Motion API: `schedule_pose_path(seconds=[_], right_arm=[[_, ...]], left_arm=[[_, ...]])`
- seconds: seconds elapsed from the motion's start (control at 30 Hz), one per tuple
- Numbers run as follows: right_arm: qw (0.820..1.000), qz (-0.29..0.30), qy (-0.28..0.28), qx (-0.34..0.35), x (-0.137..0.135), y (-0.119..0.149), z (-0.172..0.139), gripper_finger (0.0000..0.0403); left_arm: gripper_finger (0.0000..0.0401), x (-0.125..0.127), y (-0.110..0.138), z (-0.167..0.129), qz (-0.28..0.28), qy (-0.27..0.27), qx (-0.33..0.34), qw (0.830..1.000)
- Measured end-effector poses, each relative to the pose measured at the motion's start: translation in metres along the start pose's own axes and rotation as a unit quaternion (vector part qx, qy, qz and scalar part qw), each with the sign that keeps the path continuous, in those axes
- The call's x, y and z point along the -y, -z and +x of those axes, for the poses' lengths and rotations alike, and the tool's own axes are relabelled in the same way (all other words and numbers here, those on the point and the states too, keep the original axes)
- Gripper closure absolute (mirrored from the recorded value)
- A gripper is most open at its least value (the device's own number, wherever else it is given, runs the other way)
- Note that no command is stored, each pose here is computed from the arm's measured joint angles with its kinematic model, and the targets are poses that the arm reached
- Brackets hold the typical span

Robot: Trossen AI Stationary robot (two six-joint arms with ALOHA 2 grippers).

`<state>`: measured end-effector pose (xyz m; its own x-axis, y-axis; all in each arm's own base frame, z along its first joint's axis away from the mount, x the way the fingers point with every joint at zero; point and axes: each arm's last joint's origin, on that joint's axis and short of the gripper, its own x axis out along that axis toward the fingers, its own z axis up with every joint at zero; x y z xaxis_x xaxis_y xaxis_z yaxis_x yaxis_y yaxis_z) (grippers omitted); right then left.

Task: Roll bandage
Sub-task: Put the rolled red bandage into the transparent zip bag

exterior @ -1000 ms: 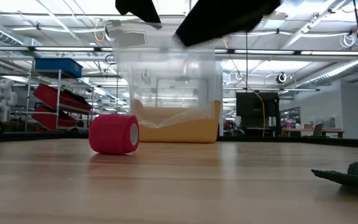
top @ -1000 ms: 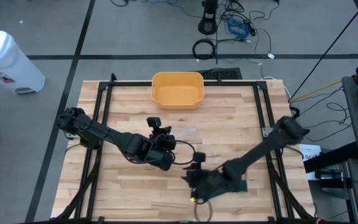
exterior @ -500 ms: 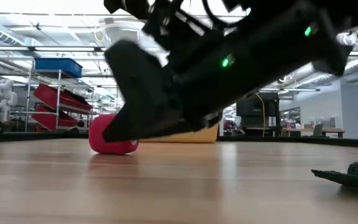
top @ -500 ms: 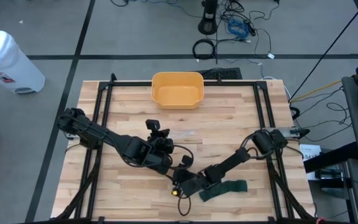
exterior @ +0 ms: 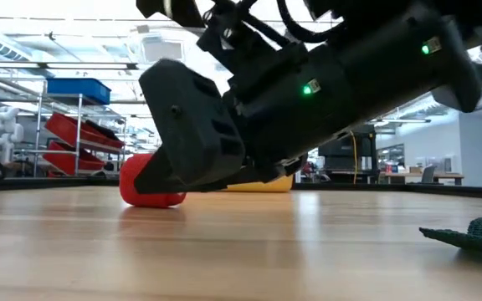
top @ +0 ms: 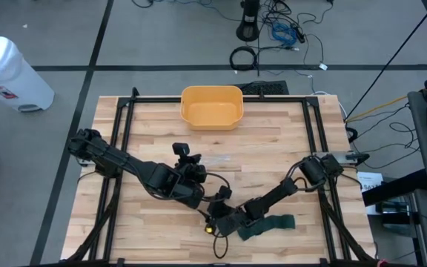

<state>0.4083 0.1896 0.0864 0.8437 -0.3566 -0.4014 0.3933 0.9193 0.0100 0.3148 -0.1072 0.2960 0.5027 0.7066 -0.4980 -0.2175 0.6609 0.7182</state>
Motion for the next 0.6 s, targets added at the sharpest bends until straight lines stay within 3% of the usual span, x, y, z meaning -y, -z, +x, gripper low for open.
schedule_pose_path(seconds=[0.2,0.6], right_arm=[[1.0,-0.001,0.025,-0.003,0.017,-0.007,0.016,0.0164],[1.0,0.005,-0.004,0.002,0.024,-0.016,0.026,0.0165]], left_arm=[[0.0399,0.0,0.0,0.0,0.0,0.001,0.0,1.0],[0.0399,0.0,0.0,0.0,-0.005,0.005,-0.001,1.0]])
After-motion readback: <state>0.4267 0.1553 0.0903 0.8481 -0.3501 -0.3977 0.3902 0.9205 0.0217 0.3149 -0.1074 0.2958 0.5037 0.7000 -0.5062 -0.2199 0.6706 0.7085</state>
